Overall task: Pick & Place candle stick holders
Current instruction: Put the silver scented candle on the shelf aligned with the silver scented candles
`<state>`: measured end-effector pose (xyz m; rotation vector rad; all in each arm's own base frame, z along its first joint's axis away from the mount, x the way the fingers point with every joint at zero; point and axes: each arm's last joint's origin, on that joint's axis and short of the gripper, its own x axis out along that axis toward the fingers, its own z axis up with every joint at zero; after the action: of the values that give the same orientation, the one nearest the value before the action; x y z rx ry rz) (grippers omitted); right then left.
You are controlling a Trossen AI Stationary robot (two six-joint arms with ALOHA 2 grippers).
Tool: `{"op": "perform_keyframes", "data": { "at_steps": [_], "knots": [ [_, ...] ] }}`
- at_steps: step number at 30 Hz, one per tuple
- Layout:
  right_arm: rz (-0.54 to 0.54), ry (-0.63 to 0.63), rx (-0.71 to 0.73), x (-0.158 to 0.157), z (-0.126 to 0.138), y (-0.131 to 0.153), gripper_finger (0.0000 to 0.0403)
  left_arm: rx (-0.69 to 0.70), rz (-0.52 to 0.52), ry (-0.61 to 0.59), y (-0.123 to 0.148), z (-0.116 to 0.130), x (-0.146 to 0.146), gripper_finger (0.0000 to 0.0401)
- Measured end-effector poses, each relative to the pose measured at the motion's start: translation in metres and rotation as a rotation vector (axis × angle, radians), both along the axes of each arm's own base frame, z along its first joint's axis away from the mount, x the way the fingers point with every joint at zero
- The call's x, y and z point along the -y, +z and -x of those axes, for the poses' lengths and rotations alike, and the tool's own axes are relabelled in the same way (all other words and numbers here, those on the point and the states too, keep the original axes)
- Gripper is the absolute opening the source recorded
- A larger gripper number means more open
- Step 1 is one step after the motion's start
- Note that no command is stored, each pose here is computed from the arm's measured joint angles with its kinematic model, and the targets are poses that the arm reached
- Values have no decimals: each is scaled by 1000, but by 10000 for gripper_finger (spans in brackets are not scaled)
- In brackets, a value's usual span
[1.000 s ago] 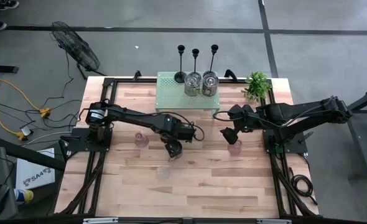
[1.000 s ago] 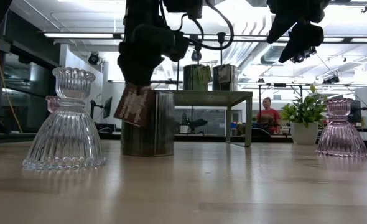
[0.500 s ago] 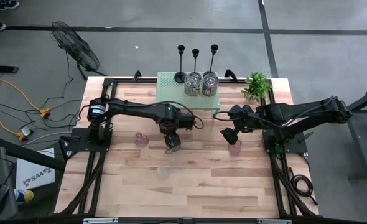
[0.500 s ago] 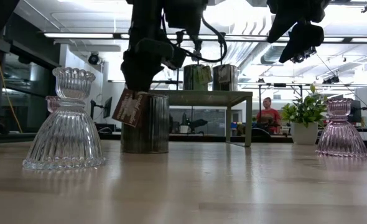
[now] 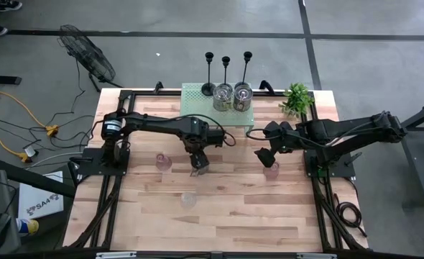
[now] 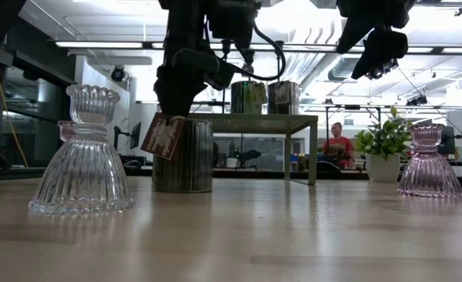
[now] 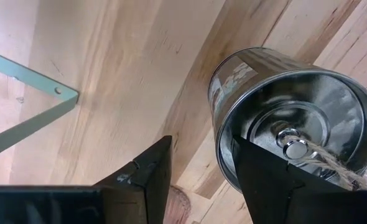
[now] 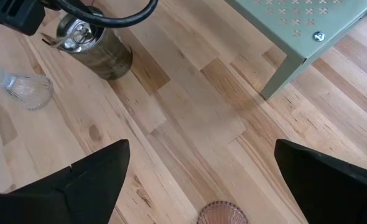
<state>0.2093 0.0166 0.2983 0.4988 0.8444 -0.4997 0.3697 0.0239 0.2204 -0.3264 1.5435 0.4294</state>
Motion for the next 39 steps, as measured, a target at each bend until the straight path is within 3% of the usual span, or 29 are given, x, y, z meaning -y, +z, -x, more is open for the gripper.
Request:
{"op": "perform_keyframes", "data": {
  "at_steps": [13, 39],
  "knots": [
    [1, 0, 0, 0, 0, 0, 392, 10, 35, -26, 0, -1, 1, 81],
    [3, 4, -1, 0, 0, 0, 392, 11, 74, -25, 0, -1, 2, 69]
  ]
}}
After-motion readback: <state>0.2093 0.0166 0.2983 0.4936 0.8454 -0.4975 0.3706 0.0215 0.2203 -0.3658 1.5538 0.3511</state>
